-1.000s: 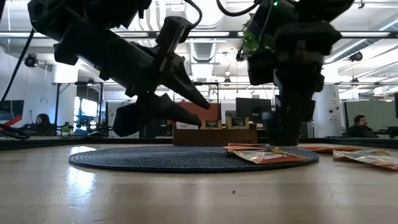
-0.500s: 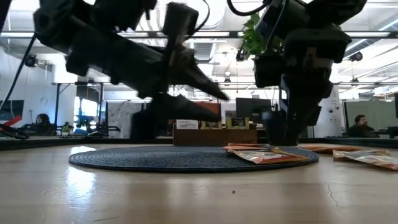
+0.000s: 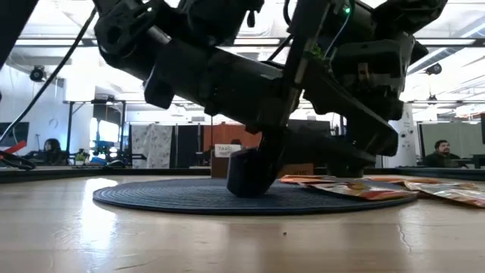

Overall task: Pick & Place Tea
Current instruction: Put the orange tea bag into the middle section of the brown wooden organizer

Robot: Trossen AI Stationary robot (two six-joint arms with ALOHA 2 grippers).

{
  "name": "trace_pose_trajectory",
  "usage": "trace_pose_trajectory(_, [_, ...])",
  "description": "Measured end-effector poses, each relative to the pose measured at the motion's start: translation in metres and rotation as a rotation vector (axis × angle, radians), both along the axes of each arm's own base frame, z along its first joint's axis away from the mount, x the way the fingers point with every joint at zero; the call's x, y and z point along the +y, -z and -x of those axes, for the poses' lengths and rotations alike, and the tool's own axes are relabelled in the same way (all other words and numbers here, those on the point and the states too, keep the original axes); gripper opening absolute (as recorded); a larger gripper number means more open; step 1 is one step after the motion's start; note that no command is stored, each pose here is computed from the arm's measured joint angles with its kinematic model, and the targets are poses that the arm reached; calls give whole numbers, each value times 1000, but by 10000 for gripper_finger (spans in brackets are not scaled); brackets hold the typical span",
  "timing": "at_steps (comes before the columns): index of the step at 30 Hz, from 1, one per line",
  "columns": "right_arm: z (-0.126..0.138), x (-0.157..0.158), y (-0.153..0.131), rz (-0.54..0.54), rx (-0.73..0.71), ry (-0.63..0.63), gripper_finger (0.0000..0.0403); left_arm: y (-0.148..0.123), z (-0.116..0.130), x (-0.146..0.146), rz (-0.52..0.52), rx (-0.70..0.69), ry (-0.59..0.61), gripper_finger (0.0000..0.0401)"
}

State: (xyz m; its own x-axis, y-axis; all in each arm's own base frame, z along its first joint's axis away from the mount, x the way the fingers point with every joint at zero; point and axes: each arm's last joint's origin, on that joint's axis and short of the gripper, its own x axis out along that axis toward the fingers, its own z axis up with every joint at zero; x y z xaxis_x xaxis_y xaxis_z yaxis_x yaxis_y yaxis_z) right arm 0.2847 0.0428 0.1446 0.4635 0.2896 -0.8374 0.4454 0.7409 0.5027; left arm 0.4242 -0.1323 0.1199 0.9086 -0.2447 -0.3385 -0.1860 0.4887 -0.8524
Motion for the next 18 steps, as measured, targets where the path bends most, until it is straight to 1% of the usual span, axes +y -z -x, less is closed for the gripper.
trace_pose_trajectory(2, [2,0,1,-1,27,7,93,0,-1,0,-20,43,-3,126])
trace_pose_trajectory(5, [5,-1,4,4,43,10,93,3,1,1,-99,161,-23,126])
trace_pose_trajectory(7, [5,-1,2,12,37,20,93,6,3,2,-151,265,-41,126])
trace_pose_trajectory(9, [5,-1,0,21,23,27,93,5,4,3,-170,324,-56,126])
trace_pose_trajectory(11, [4,-1,-2,20,12,27,93,3,5,3,-182,336,-63,126])
trace_pose_trajectory(13, [4,-1,-2,19,7,27,93,-2,4,3,-189,319,-63,126])
trace_pose_trajectory(18, [4,-1,-6,20,-12,23,93,-24,8,6,-217,303,-101,126])
